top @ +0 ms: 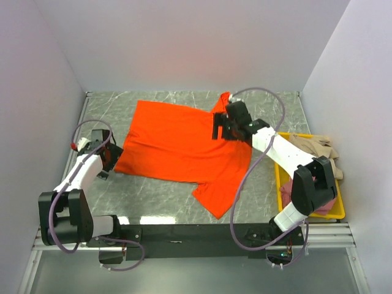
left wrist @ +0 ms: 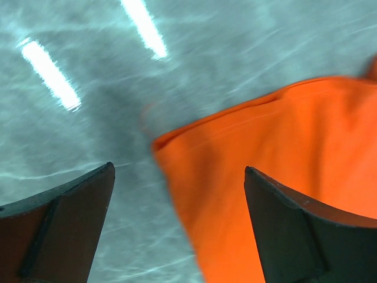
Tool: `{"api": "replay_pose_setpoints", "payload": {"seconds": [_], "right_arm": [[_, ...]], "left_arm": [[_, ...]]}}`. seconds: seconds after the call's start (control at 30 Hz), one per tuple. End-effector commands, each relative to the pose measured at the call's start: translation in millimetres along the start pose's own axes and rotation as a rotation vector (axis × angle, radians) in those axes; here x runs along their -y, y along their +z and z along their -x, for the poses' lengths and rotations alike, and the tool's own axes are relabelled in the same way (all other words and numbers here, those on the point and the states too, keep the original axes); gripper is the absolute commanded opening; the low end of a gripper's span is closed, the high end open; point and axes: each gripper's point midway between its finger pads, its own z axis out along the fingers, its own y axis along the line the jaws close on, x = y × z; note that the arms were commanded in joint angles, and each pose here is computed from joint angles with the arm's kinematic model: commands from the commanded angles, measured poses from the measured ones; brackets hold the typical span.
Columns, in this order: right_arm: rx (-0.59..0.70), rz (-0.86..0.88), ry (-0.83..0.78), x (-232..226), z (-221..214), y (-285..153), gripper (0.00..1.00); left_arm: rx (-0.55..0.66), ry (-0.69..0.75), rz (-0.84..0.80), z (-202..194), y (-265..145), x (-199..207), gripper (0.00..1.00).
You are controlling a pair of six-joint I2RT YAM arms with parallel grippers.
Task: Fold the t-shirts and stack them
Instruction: Flatten the tshirt out
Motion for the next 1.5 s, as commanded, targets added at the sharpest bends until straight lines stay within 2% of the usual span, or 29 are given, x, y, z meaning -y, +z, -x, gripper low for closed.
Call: {"api": "replay_pose_setpoints", "payload": {"seconds": [0.0, 0.13, 0.3, 0.37, 0.53, 0.63, 0.7, 0.73, 0.9, 1.0, 1.3, 1.47], "right_arm": [[-0.001, -0.018, 0.036, 2.0, -21.1, -3.2, 0.96], [-0.037, -0.028, 0.021, 3.9, -45.1, -9.9, 0.96], [-0.085, -0.033, 0.017, 10.8, -71.2, -13.5, 0.96], [-0.099, -0.039, 0.015, 13.6, -77.9, -14.5, 0.96], [-0.105, -0.052, 0.026, 18.8, -85.8, -15.9, 0.96], [-0.115, -0.054, 0.019, 20.4, -90.5, -16.2, 0.96], [-0.118, -0.063, 0.016, 22.7, -92.5, -18.2, 0.96], [-0.121, -0.072, 0.016, 24.9, -94.5, -18.6, 0.96], [-0.144, -0.082, -0.041, 26.1, -106.5, -29.6, 0.96], [-0.183, -0.08, -0.148, 16.5, -127.2, -42.1, 0.96], [-0.411, 0.11, -0.466, -48.2, -241.2, -94.4, 0.94], [-0.51, 0.139, -0.541, -56.3, -286.3, -111.0, 0.9]], "left_arm": [[-0.009, -0.014, -0.013, -4.4, 5.6, -0.5, 0.95], [-0.057, 0.008, 0.037, -19.1, 22.3, -9.5, 0.86], [-0.097, 0.028, 0.028, -30.7, 34.4, -8.0, 0.67], [-0.107, 0.03, 0.022, -34.9, 38.7, -7.5, 0.6], [-0.138, 0.047, 0.057, -44.9, 50.5, -14.8, 0.51], [-0.154, 0.063, 0.07, -48.6, 56.0, -15.8, 0.39], [-0.166, 0.071, 0.067, -52.5, 58.7, -16.0, 0.22], [-0.168, 0.071, 0.067, -53.5, 59.2, -16.7, 0.02], [-0.158, 0.088, 0.051, -54.0, 57.1, -20.3, 0.01], [-0.136, 0.09, 0.035, -49.1, 52.0, -20.0, 0.01], [-0.094, 0.088, -0.015, -39.1, 36.4, -15.9, 0.01], [-0.075, 0.083, -0.032, -34.0, 29.9, -14.9, 0.01]]}}
